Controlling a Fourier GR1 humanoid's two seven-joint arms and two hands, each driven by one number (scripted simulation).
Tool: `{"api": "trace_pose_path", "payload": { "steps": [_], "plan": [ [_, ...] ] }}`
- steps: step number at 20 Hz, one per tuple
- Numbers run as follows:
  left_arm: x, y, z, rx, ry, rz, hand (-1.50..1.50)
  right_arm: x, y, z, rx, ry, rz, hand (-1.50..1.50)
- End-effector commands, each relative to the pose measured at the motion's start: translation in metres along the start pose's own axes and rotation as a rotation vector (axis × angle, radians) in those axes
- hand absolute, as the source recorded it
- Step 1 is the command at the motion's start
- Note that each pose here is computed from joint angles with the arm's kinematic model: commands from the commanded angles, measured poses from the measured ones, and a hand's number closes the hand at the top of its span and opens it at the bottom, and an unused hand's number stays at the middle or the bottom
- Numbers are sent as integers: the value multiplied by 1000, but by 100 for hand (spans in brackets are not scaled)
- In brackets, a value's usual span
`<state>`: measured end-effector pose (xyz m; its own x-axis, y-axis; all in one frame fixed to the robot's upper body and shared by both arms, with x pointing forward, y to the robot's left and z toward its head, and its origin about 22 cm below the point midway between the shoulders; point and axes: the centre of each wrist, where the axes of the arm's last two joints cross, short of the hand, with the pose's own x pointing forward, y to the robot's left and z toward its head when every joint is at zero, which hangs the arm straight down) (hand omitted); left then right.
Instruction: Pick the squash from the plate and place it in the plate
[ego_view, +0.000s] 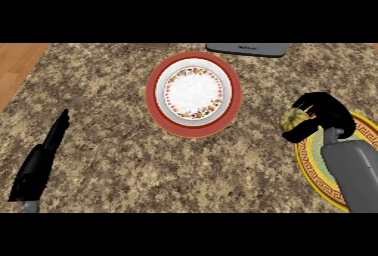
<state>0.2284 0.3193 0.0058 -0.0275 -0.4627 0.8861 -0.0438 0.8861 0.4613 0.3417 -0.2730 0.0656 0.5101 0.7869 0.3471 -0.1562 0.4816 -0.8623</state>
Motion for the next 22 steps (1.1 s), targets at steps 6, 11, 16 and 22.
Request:
{"api": "trace_pose_path", "payload": {
  "steps": [6,11,16,22],
  "plan": [
    [16,-14,-14,-79,-80,12,0,56,-51,2,90,-630,323,150],
    [21,-16,-18,-74,-76,18,0,57,-98,-11,-8,-827,284,150],
    [23,-8,-26,-50,-73,-7,0,65,-126,-19,-163,-1037,172,150],
    [13,-13,-19,-45,-38,-2,0,70,-145,-30,-150,-1360,-15,150]
  ]
}}
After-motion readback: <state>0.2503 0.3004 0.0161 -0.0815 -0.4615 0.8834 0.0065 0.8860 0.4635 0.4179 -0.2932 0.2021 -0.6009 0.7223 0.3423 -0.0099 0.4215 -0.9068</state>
